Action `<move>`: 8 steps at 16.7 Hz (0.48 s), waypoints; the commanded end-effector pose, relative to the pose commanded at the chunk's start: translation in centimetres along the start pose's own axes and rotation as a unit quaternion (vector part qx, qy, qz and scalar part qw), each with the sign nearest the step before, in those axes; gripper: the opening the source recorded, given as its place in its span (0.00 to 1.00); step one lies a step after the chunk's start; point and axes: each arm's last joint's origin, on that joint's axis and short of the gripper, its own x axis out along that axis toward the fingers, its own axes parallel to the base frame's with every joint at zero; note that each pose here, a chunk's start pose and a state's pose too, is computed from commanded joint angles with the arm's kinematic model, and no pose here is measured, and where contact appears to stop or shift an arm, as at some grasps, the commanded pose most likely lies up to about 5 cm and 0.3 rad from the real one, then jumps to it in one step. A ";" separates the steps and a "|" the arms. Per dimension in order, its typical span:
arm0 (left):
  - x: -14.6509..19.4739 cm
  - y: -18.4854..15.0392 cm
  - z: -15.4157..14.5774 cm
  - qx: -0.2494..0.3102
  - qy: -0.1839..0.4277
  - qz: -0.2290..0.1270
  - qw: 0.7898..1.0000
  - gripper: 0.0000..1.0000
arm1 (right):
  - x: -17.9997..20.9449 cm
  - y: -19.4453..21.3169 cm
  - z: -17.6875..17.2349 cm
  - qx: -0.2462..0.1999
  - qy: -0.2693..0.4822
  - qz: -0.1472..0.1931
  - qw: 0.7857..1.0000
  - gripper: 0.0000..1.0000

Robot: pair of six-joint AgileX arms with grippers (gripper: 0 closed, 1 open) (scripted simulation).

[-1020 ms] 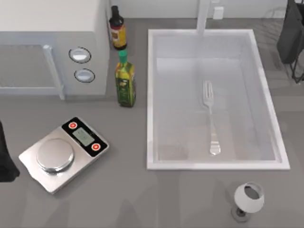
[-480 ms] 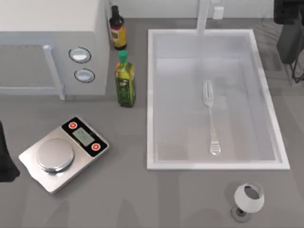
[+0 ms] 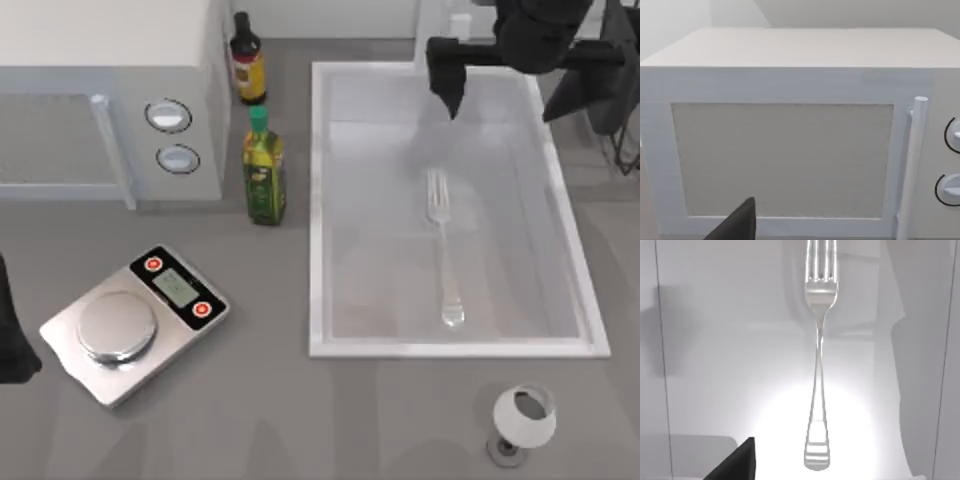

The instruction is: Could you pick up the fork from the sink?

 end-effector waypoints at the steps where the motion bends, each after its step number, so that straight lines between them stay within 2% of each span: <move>1: 0.0 0.0 0.0 0.000 0.000 0.000 1.000 1.00 | 1.7 0.7 0.4 0.001 0.021 -0.006 1.000 1.00; 5: 0.0 0.0 0.0 0.000 0.000 0.000 1.000 1.00 | 6.6 2.4 0.7 0.004 0.078 -0.023 0.997 1.00; 8: 0.0 0.0 0.0 0.000 0.000 0.000 1.000 1.00 | 7.8 2.7 0.6 0.005 0.091 -0.028 0.995 1.00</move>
